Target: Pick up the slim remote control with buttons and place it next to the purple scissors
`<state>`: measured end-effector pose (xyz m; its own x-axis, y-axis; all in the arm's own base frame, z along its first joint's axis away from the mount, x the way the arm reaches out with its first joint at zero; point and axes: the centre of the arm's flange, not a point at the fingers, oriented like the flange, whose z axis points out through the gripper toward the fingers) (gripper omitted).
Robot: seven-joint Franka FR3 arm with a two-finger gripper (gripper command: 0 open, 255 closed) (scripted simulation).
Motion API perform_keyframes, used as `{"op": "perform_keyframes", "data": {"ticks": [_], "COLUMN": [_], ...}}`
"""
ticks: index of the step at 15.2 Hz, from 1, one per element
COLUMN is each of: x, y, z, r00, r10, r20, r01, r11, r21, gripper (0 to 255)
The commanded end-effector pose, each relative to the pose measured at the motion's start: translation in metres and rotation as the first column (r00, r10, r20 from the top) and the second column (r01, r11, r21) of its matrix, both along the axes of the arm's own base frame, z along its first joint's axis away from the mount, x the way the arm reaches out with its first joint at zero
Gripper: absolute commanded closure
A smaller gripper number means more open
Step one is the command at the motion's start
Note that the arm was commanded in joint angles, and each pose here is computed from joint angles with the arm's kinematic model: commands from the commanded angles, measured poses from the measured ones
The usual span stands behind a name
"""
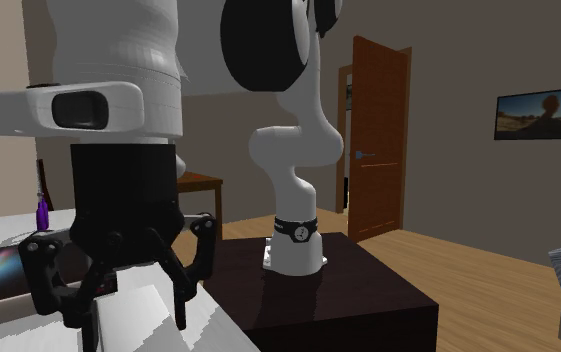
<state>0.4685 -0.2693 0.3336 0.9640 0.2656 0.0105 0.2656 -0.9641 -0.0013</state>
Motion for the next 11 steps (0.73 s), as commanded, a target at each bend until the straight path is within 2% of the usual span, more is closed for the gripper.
{"op": "perform_keyframes", "data": {"ticks": [1,9,11], "x": [0.000,0.000,0.000], "y": [0.000,0.000,0.000], "z": [0.000,0.000,0.010], "r00": [1.000,1.000,1.000], "r10": [0.000,0.000,0.000], "r20": [0.000,0.000,0.000], "r01": [0.000,0.000,0.000], "r11": [1.000,1.000,1.000], "r21": [0.000,0.000,0.000], "gripper": [255,255,255]}}
